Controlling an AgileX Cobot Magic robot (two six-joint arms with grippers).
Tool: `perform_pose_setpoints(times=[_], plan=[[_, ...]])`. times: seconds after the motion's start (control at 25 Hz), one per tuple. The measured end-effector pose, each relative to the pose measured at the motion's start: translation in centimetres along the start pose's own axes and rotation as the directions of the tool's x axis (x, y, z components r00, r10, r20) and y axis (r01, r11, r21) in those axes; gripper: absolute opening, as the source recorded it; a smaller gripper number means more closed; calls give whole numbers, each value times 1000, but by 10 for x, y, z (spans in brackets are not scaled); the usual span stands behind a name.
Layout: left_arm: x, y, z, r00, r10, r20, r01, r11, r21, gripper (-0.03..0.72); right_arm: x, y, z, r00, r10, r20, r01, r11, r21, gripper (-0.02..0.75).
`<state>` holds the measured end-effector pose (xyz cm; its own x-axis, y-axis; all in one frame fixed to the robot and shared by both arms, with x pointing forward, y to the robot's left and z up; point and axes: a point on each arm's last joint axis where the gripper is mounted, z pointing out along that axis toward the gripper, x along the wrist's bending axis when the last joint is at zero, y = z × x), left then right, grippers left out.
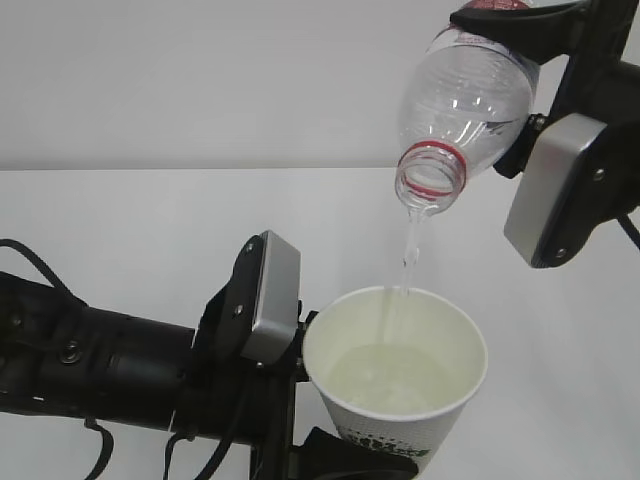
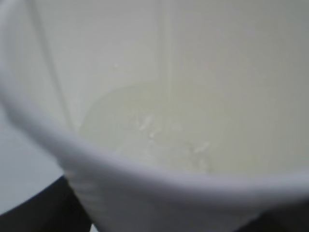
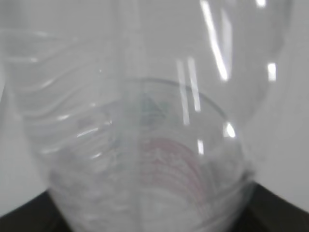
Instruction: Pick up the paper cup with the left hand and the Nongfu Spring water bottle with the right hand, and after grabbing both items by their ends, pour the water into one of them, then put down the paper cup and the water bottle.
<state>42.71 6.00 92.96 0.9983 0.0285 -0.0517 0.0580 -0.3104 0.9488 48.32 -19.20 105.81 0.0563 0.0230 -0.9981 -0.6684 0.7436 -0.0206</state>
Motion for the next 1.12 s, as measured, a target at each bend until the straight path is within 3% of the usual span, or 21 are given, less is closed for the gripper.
perform_pose_setpoints(times=[1.12], plan=[[0,-1,0,1000,0,-4,0,1000,7,531,-1,0,0,1000,-3,6,3,1000,-2,464]])
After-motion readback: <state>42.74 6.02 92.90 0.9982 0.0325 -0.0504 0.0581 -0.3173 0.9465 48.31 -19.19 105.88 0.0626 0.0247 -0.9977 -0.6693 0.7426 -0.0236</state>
